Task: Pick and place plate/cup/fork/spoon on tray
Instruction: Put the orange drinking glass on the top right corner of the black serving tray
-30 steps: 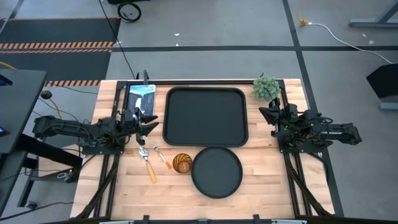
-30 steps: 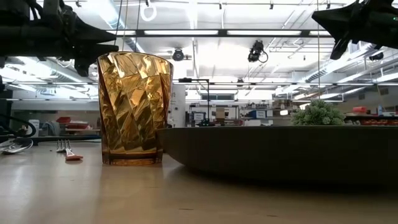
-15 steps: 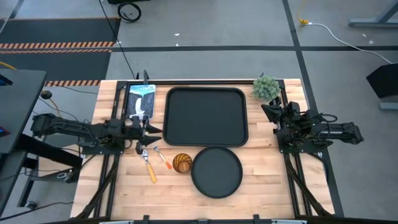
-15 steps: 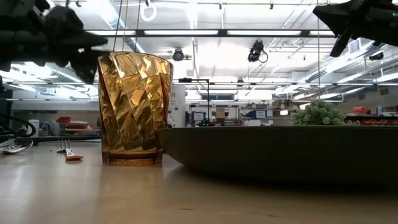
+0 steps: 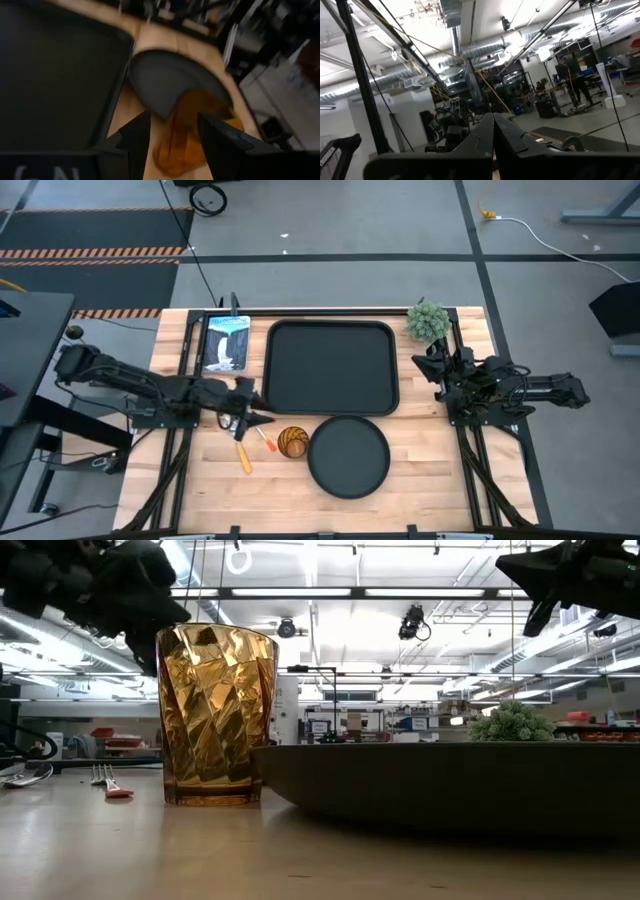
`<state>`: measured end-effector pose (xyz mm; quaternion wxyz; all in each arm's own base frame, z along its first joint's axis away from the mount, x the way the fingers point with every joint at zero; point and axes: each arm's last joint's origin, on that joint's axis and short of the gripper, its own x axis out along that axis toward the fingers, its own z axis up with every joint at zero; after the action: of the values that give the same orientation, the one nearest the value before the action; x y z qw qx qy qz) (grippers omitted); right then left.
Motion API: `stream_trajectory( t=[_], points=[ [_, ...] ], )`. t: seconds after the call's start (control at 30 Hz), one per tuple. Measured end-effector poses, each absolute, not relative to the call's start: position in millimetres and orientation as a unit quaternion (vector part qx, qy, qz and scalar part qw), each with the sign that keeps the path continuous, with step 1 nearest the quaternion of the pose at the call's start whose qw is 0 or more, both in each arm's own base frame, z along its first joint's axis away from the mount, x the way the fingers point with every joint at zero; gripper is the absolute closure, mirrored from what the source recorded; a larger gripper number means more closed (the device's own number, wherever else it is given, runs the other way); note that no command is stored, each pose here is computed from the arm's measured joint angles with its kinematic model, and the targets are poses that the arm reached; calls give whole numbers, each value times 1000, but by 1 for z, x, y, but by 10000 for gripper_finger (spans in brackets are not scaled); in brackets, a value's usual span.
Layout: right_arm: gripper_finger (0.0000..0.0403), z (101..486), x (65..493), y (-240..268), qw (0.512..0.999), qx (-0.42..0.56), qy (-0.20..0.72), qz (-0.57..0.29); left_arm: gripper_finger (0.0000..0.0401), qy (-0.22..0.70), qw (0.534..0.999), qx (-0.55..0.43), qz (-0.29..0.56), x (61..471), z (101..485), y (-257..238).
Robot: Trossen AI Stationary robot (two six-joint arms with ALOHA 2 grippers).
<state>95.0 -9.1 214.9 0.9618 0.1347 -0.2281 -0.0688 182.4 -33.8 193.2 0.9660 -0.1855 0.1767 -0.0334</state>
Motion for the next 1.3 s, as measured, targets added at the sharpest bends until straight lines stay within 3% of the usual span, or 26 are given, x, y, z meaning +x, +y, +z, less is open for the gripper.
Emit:
stream_trajectory(
  t=[0.43,0.63,1.07,1.3],
  points=[
    [394,215,95,-3,973,49,-220,-55,225,260,942,-214,1,198,203,-40],
    [394,215,95,1,974,44,-218,-38,203,256,940,-223,19,198,204,-43],
    [394,215,95,2,975,26,-216,-48,200,257,924,-276,66,199,204,-48],
    [394,215,95,2,975,24,-215,-48,200,345,906,-233,78,231,225,-66]
  ],
)
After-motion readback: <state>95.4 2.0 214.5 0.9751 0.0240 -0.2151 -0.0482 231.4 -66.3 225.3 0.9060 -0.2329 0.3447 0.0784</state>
